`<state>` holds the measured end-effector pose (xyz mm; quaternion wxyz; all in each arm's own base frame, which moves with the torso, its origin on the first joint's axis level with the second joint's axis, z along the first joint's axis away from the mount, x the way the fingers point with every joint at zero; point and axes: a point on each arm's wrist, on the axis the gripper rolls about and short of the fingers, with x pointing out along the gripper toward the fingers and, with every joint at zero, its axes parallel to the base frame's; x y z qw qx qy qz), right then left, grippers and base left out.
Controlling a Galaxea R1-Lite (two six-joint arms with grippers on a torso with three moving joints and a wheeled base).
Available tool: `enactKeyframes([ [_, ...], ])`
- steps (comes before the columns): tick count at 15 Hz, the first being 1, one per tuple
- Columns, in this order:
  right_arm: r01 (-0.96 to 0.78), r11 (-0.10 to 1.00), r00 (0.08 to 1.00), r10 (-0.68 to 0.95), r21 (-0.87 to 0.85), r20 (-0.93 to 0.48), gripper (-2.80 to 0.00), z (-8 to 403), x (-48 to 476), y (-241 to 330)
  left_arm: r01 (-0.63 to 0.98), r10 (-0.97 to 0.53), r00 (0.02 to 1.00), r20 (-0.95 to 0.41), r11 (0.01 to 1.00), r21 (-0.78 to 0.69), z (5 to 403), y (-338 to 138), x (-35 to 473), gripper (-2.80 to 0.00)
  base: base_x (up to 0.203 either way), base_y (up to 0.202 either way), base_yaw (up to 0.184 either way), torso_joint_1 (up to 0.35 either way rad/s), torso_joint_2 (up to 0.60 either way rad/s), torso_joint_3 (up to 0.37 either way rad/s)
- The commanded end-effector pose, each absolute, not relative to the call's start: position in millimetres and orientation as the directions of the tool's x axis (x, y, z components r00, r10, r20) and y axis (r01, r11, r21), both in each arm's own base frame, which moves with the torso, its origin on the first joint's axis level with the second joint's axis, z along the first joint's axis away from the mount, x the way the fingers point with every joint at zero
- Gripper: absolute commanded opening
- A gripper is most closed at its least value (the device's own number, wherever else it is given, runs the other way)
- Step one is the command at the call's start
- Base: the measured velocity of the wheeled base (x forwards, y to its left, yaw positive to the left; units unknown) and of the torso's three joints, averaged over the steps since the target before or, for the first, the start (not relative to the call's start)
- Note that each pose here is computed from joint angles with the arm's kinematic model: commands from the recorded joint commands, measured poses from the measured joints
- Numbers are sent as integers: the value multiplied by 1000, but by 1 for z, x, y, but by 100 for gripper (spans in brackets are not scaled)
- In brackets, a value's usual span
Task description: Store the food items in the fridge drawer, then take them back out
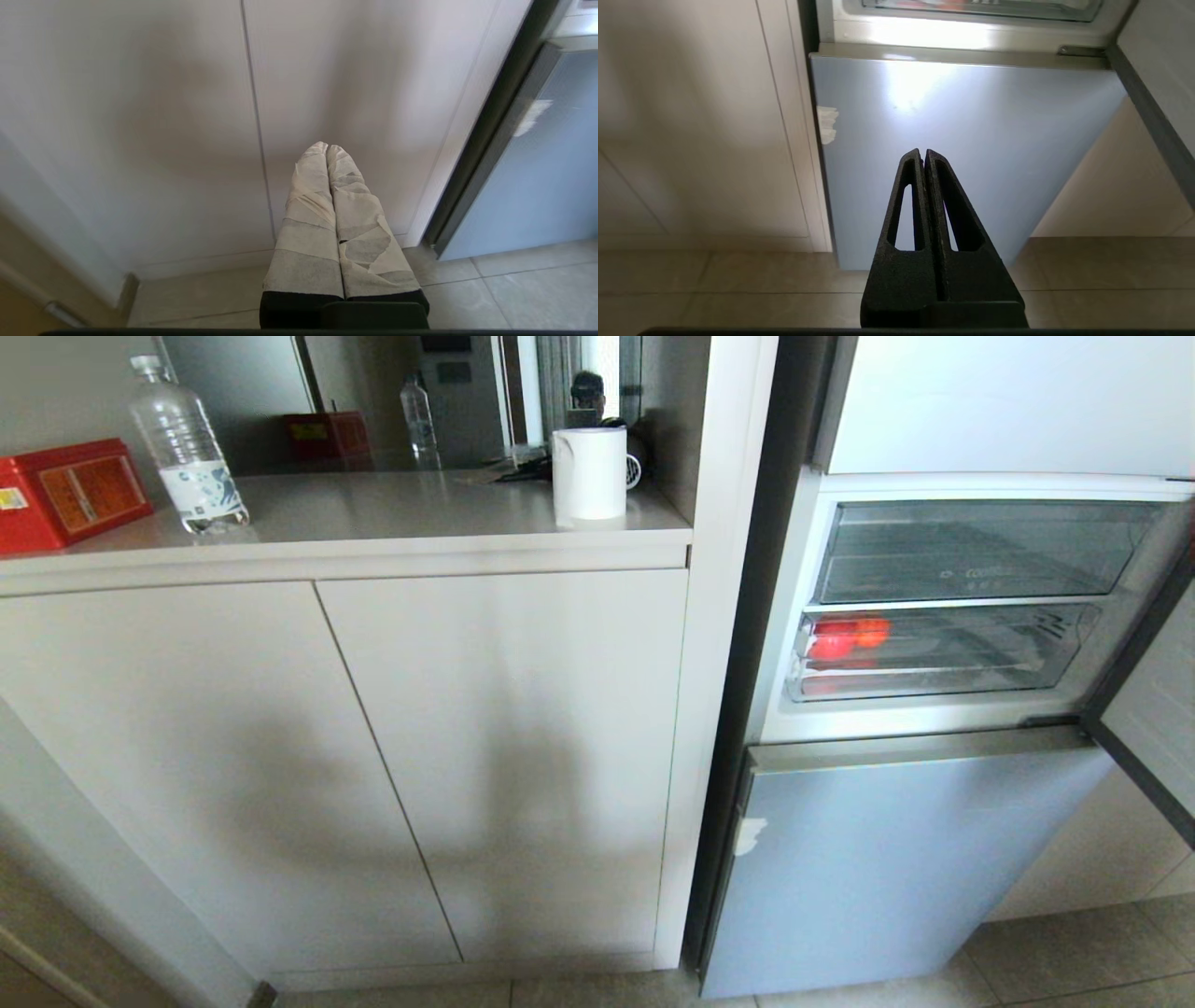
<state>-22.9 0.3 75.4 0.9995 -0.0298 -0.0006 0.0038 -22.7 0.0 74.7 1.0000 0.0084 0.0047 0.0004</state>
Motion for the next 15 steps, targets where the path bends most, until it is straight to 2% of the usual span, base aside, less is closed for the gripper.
enactKeyframes([
  [1, -6, 998, 1000, 8, -56, 30, -280, 84, -25, 0, -1, 2, 1000, -11, 1000, 17, 75, 0, -23, -280, 0, 0, 0, 0, 0, 0],
  [3, -11, 1000, 999, 12, -22, 52, -280, 108, -28, 0, -3, 3, 1000, -11, 1000, 17, 75, 0, -23, -280, 0, 0, 0, 0, 0, 0],
  [6, -19, 998, 998, 23, 64, -66, -280, 157, -3, 1, -1, 2, 1000, -11, 1000, 17, 75, 0, -23, -280, 0, 0, 0, 0, 0, 0],
  [9, -36, 985, 977, 70, 169, -203, -280, 196, 63, 1, -2, 2, 1000, -11, 1000, 17, 75, 0, -23, -280, 0, 0, 0, 0, 0, 0],
  [11, -48, 978, 955, 104, 204, -277, -280, 201, 121, 2, -2, 2, 1000, -11, 1000, 17, 75, 0, -23, -280, 0, 0, 0, 0, 0, 0],
  [12, -54, 976, 945, 118, 209, -305, 0, 198, 149, 3, -3, 3, 1000, -11, 1000, 17, 75, 0, -23, -280, 0, 0, 0, 0, 0, 0],
  [15, -96, 972, 933, 163, 214, -322, 0, 179, 230, 10, -3, 3, 1000, -11, 1000, 17, 75, 0, -23, -280, 0, 0, 0, 0, 0, 0],
])
